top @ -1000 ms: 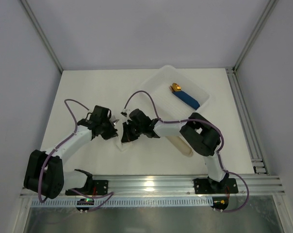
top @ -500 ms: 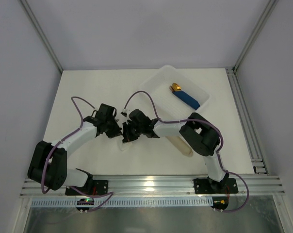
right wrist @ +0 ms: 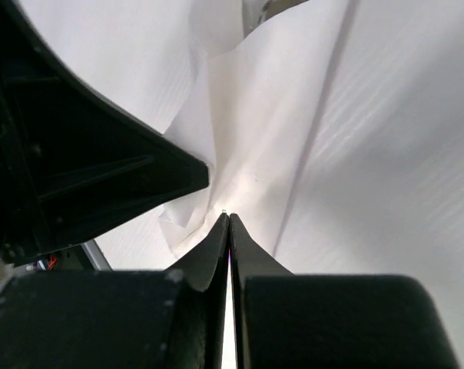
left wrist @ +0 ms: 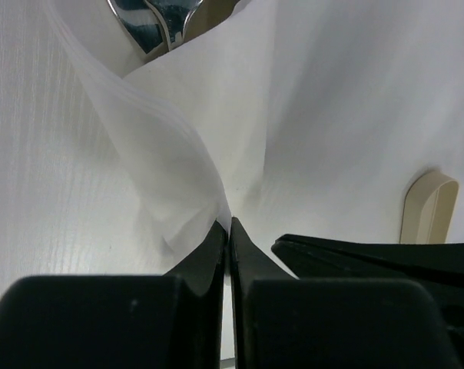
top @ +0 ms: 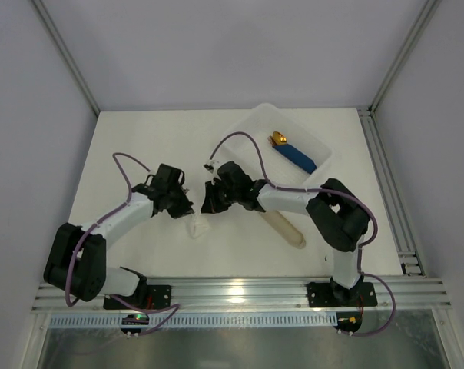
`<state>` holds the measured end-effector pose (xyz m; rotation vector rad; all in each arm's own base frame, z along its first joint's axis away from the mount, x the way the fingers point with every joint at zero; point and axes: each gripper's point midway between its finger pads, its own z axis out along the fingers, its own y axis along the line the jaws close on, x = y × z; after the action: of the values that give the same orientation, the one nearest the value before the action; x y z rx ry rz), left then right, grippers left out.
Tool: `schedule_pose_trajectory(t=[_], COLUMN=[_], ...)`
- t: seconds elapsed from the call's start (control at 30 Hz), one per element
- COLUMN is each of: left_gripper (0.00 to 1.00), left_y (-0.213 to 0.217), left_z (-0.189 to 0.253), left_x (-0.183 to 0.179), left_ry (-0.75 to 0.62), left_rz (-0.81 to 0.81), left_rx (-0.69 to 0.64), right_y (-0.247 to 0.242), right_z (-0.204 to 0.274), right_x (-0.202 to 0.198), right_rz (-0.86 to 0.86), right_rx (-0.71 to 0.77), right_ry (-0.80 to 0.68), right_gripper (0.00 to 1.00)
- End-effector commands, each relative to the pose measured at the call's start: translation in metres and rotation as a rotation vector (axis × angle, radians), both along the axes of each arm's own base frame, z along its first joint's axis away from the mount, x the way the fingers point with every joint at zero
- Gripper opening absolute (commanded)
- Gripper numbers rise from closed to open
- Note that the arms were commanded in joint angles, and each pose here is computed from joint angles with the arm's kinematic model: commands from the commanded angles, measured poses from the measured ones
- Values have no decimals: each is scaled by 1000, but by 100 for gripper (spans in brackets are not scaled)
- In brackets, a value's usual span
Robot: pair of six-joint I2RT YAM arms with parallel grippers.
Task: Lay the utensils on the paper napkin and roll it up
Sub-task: Roll the napkin at the center of the board.
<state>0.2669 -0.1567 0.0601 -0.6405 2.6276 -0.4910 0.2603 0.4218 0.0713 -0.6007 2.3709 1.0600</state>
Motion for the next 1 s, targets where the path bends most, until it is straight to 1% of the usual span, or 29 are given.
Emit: schedule_pose_trajectory(t=[0.0,0.1,0.43,0.67,0.97], left_gripper=[0,0,0,0,0], left_y=[-11,-12,-21,-35,-44], left_z=[20,20,19,15,-2], left_x=[21,22,31,40,51], left_ry=[-80,-78,-74,-68,-36], left_rz=[-5,-6,-20,-41,-53], left_rx=[-36,-40,-45,-51,-45], right_y=[-12,-14,-1,5,-5], right_z=[-1,-15,-37,-33,-38], right_x=[9,15,19,18,13], right_rz=[-23,-27,-3,10,-15], right_rx=[-12,-28,-13,15,-1], right_ry=[-28,-14,21,30,39], right_gripper=[4,4,4,4,4])
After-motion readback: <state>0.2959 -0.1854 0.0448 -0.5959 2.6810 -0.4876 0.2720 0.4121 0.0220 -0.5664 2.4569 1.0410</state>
